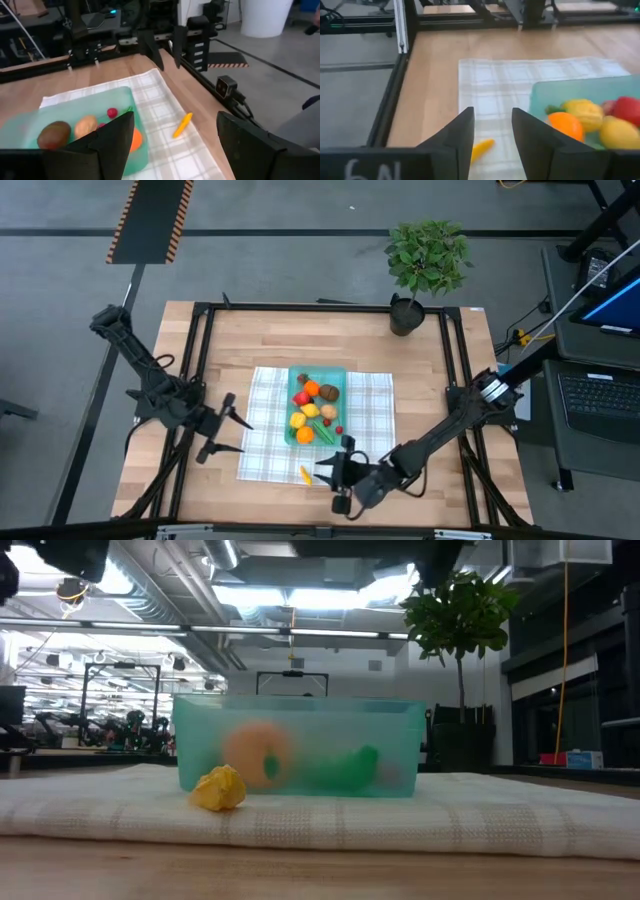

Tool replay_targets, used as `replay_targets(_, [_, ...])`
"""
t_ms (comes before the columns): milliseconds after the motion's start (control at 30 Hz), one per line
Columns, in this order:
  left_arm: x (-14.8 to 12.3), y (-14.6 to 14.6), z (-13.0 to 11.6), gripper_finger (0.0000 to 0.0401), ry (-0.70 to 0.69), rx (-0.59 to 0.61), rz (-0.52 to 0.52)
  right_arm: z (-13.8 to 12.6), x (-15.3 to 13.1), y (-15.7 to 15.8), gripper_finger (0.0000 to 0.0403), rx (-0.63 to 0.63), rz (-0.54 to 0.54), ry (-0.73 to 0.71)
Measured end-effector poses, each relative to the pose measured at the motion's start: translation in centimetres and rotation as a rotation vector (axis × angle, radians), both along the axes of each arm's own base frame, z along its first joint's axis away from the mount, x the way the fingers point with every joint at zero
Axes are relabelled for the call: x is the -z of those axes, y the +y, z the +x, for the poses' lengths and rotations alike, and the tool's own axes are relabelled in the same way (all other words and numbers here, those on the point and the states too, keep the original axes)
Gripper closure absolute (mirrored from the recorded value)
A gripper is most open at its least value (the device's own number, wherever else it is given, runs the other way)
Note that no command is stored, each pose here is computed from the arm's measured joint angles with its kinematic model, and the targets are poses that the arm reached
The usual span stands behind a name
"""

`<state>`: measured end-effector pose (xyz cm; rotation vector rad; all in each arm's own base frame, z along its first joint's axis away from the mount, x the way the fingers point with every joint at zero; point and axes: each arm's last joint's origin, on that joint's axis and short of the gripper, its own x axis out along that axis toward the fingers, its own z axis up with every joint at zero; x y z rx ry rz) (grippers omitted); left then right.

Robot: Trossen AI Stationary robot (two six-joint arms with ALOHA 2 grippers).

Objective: Pick and placing Produce into tupperware
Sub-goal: Put the yellow corn into the blue bin

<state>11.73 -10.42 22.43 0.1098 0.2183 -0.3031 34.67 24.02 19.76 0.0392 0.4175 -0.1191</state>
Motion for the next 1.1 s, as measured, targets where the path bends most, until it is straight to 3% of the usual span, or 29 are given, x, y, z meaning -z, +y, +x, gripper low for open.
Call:
replay_targets(200, [1.4, 0.0, -0.8, 0.0128, 0.022, 0.002, -0.026, 1.9, 0.5, 1.4, 0.0267, 0.052, 0.075, 0.031])
replay_targets(533, [1.4, -0.3, -1.2, 0.0128, 0.019, 0.036, -0.02, 5.5, 1.7, 3.9, 0.0267, 0.162, 0.052, 0.225])
replay_targets(733, [1.4, -0.3, -1.2, 0.0128, 0.02, 0.038, -0.017, 7.1, 2.0, 4.1, 0.0267, 0.305, 0.162, 0.314])
replay_targets(900, [1.5, -0.3, -1.2, 0.0128, 0.02, 0.04, -0.01, 8.3, 2.9, 4.0, 0.0267, 0.296, 0.278, 0.39])
replay_targets(1100, [1.5, -0.3, -1.2, 0.0128, 0.015, 0.046, 0.009, 8.6, 4.2, 2.8, 0.0267, 0.351, 0.308, 0.468])
